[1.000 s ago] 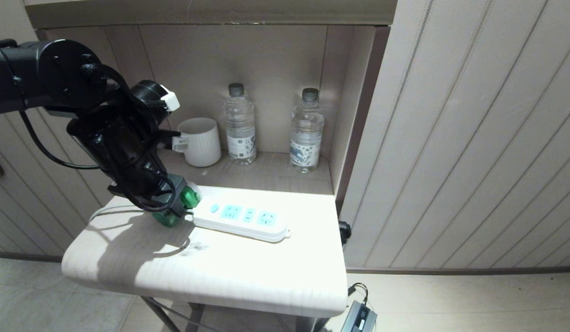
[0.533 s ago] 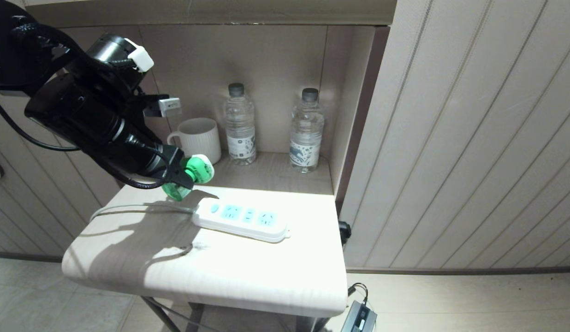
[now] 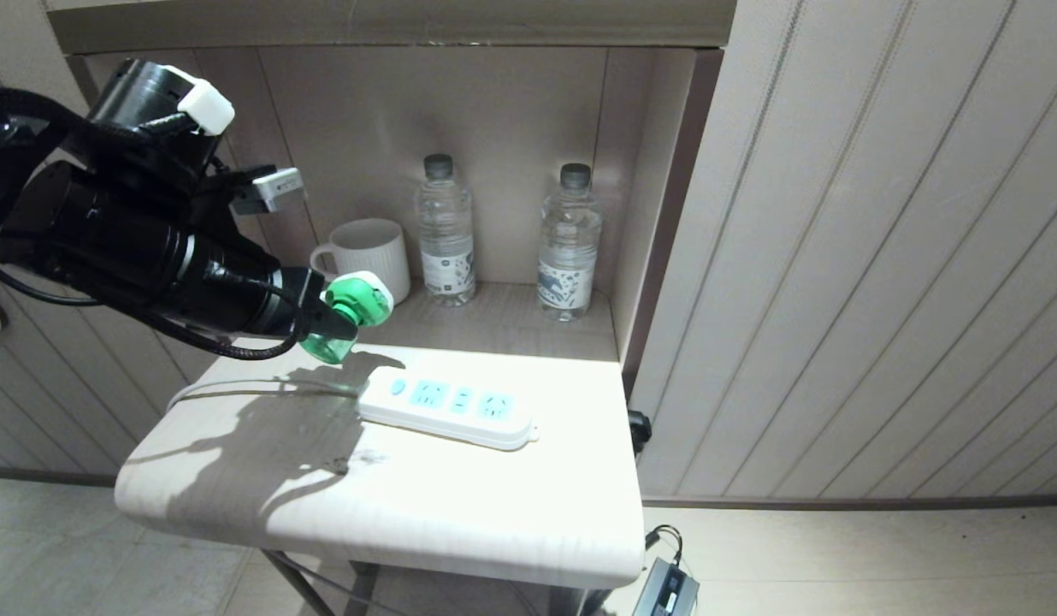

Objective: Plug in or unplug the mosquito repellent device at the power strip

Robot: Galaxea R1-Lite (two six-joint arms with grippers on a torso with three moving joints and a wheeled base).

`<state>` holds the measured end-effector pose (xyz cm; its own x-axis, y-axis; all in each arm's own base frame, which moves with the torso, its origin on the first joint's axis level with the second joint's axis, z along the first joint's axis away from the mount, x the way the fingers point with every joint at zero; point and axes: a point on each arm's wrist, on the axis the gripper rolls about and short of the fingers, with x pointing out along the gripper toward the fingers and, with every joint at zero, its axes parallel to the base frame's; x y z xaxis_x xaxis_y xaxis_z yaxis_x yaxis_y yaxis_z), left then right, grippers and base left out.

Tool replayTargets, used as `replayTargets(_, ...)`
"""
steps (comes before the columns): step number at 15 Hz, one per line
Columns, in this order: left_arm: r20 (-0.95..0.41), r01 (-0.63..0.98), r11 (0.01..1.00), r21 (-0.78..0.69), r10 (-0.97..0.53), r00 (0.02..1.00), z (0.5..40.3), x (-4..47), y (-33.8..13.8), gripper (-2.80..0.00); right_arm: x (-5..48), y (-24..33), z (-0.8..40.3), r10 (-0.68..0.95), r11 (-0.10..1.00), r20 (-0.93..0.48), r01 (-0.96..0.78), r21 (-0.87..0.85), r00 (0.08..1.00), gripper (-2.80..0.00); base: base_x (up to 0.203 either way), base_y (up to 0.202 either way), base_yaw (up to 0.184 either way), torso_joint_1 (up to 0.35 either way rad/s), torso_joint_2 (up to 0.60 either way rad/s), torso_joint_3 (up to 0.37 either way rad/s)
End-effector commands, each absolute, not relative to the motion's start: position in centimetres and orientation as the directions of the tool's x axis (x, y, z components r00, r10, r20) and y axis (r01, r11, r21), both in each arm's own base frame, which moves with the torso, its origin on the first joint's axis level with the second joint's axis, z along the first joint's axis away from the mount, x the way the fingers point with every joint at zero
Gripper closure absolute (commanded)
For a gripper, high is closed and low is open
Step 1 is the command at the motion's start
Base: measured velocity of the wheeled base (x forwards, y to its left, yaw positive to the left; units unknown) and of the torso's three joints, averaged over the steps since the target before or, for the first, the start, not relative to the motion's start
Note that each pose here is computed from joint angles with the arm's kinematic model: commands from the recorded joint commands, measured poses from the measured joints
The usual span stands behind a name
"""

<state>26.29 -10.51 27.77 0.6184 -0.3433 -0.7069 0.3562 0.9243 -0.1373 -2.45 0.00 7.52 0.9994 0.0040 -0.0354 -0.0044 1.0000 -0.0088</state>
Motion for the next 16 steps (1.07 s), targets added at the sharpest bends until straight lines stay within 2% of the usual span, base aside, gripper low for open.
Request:
replayTargets(1, -0.545, 0.363, 0.919, -0.152, -0.384, 0.745, 27.7, 25.8, -10.1, 0.0, -2.4, 0.0, 7.5, 0.005, 1.0, -0.037, -0.005, -0.009, 0.999, 0.0, 0.0, 0.0, 0.0, 0.0, 0.0, 0.0)
replayTargets(3, -0.39, 0.342, 0.923, -0.175, -0.384, 0.837, 27.8, 25.5, -9.1, 0.0, -2.4, 0.0, 7.5, 0.005, 1.0, -0.037, -0.005, -0.009, 0.999, 0.0, 0.0, 0.0, 0.0, 0.0, 0.0, 0.0)
replayTargets(6, -0.366, 0.328, 0.926, -0.186, -0.375, 0.852, 28.0, 25.4, -8.7, 0.0, -2.4, 0.0, 7.5, 0.005, 1.0, -0.037, -0.005, -0.009, 0.999, 0.0, 0.0, 0.0, 0.0, 0.0, 0.0, 0.0)
replayTargets(8, -0.284, 0.26, 0.949, -0.181, -0.303, 0.91, 27.4, 25.7, -7.8, 0.0, -2.4, 0.0, 7.5, 0.005, 1.0, -0.037, -0.005, -0.009, 0.999, 0.0, 0.0, 0.0, 0.0, 0.0, 0.0, 0.0)
replayTargets(10, -0.213, 0.181, 0.971, -0.157, -0.213, 0.954, 24.7, 25.4, -7.0, 0.0, -2.4, 0.0, 7.5, 0.005, 1.0, -0.037, -0.005, -0.009, 0.999, 0.0, 0.0, 0.0, 0.0, 0.0, 0.0, 0.0)
replayTargets(13, -0.06, 0.084, 0.987, -0.138, -0.093, 0.994, 23.1, 24.3, -6.1, 0.0, -2.4, 0.0, 7.5, 0.005, 1.0, -0.037, -0.005, -0.009, 0.999, 0.0, 0.0, 0.0, 0.0, 0.0, 0.0, 0.0)
replayTargets(16, -0.033, 0.038, 0.99, -0.136, -0.043, 0.999, 22.2, 23.3, -5.7, 0.0, -2.4, 0.0, 7.5, 0.005, 1.0, -0.037, -0.005, -0.009, 0.999, 0.0, 0.0, 0.0, 0.0, 0.0, 0.0, 0.0)
